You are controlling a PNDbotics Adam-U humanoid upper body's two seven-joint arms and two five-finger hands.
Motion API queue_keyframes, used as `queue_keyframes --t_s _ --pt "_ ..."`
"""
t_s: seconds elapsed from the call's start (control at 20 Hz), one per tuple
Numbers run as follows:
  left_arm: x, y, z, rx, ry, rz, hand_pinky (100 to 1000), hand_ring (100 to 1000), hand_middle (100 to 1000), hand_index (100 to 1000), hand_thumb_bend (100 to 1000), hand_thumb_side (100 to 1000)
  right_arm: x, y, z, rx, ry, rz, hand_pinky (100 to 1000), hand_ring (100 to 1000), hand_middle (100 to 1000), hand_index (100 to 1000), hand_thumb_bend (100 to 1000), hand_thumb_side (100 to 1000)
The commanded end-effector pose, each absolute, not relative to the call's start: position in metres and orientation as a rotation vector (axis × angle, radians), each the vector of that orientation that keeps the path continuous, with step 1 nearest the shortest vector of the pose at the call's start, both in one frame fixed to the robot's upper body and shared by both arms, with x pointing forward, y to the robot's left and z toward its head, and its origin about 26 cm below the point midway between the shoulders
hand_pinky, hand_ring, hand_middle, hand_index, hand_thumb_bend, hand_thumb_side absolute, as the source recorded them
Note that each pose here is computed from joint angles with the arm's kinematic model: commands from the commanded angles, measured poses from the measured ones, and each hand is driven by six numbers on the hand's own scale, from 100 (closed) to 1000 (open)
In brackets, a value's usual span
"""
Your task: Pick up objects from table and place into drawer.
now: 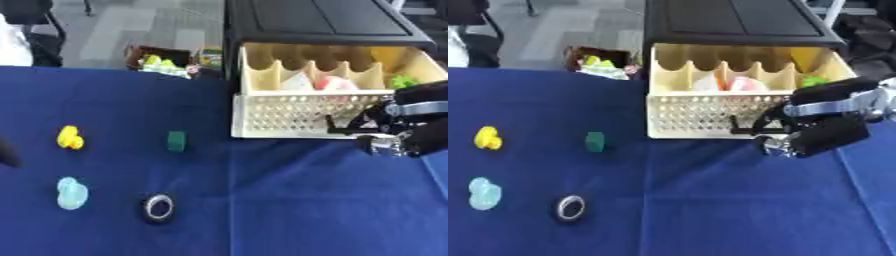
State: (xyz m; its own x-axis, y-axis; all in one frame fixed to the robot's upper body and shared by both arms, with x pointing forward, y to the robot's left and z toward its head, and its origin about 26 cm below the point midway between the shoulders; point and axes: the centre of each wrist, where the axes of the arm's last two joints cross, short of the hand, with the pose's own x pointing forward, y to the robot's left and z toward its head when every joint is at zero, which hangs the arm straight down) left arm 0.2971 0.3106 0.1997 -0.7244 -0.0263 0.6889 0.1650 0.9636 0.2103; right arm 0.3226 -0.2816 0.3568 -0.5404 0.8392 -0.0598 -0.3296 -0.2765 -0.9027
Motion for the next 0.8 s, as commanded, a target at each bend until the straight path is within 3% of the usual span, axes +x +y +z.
queue_keyframes --t_s 0.05,0.8 --pt "0.294 0.311 0.207 -0.084 -2.384 -0.357 551 584 565 675 138 1000 0.317 -0.283 0.370 -0.757 -1.184 1.904 270 294 101 913 100 1000" --pt "0.295 0.311 0.208 -0.081 -2.381 -0.360 551 585 565 673 141 1000 0.294 -0.277 0.383 -0.752 -1.258 1.908 284 304 108 911 100 1000"
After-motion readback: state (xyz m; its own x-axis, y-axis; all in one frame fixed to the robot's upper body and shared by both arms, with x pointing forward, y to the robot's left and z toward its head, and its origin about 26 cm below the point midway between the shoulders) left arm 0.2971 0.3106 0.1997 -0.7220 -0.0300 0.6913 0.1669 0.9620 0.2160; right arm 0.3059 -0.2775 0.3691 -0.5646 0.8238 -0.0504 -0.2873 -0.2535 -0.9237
